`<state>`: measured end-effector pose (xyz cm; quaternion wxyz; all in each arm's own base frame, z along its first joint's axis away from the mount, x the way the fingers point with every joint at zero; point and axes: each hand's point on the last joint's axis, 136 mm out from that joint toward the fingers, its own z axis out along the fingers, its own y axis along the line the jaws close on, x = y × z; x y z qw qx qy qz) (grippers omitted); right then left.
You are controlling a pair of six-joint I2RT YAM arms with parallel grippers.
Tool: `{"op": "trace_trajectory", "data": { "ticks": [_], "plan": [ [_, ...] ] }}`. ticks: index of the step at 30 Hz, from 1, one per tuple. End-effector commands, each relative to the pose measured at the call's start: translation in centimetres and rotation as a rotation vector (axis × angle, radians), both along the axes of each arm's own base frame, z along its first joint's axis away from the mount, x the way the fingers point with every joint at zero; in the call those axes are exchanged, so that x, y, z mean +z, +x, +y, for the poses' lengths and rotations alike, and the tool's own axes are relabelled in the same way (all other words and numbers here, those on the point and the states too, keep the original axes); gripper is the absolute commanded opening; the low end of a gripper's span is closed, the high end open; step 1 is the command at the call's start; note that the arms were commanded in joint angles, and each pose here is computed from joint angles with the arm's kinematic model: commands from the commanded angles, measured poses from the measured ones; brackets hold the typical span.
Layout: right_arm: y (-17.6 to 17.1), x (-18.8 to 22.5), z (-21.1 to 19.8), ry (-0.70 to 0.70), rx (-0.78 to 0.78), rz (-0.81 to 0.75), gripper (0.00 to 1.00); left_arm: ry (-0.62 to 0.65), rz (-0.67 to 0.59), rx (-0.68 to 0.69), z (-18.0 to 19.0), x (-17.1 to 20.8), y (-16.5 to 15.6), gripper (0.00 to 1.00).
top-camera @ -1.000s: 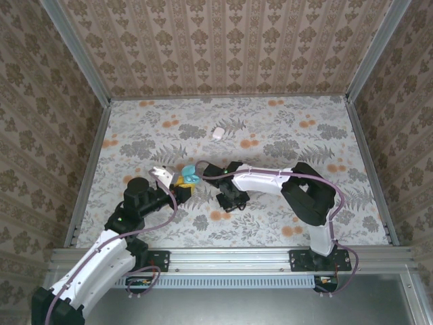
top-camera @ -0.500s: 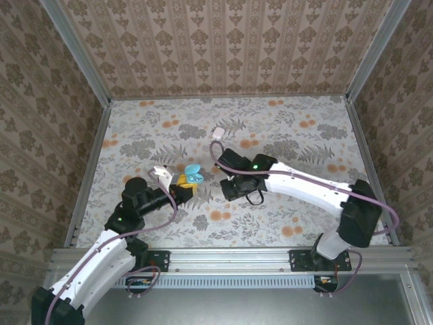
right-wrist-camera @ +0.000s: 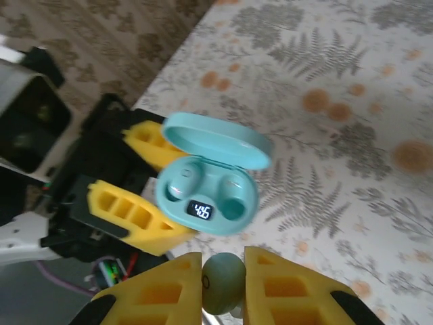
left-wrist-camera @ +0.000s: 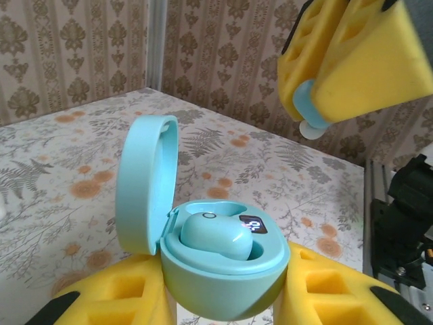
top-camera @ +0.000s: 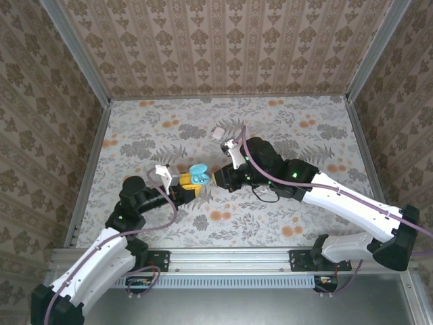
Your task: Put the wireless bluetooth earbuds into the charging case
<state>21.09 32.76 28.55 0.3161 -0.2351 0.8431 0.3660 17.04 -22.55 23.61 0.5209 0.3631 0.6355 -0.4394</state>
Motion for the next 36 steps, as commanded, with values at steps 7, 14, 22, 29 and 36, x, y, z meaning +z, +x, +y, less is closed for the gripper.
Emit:
{"op": "trace_trajectory", "data": {
  "ticks": [7, 14, 22, 29, 36],
  "plan": [
    [-1.3, 3.8, 2.2, 0.13, 0.144, -0.048, 0.18, -0.085, -0.114, -0.118, -1.1, 5.7, -1.7, 0.28],
    [-0.9, 4.1, 1.8, 0.138, 0.129, -0.056, 0.17, -0.091, -0.128, -0.143, -1.3, 6.6, -2.2, 0.28],
    [-0.4, 4.5, 1.5, 0.143, 0.101, -0.068, 0.18, -0.086, -0.132, -0.148, -1.4, 6.7, -2.3, 0.28],
    [0.1, 4.6, 1.3, 0.147, 0.083, -0.075, 0.17, -0.082, -0.134, -0.144, -1.4, 6.6, -2.3, 0.28],
    [0.4, 4.5, 1.9, 0.142, 0.098, -0.079, 0.18, -0.081, -0.14, -0.142, -1.5, 6.8, -2.3, 0.29]
  ]
}}
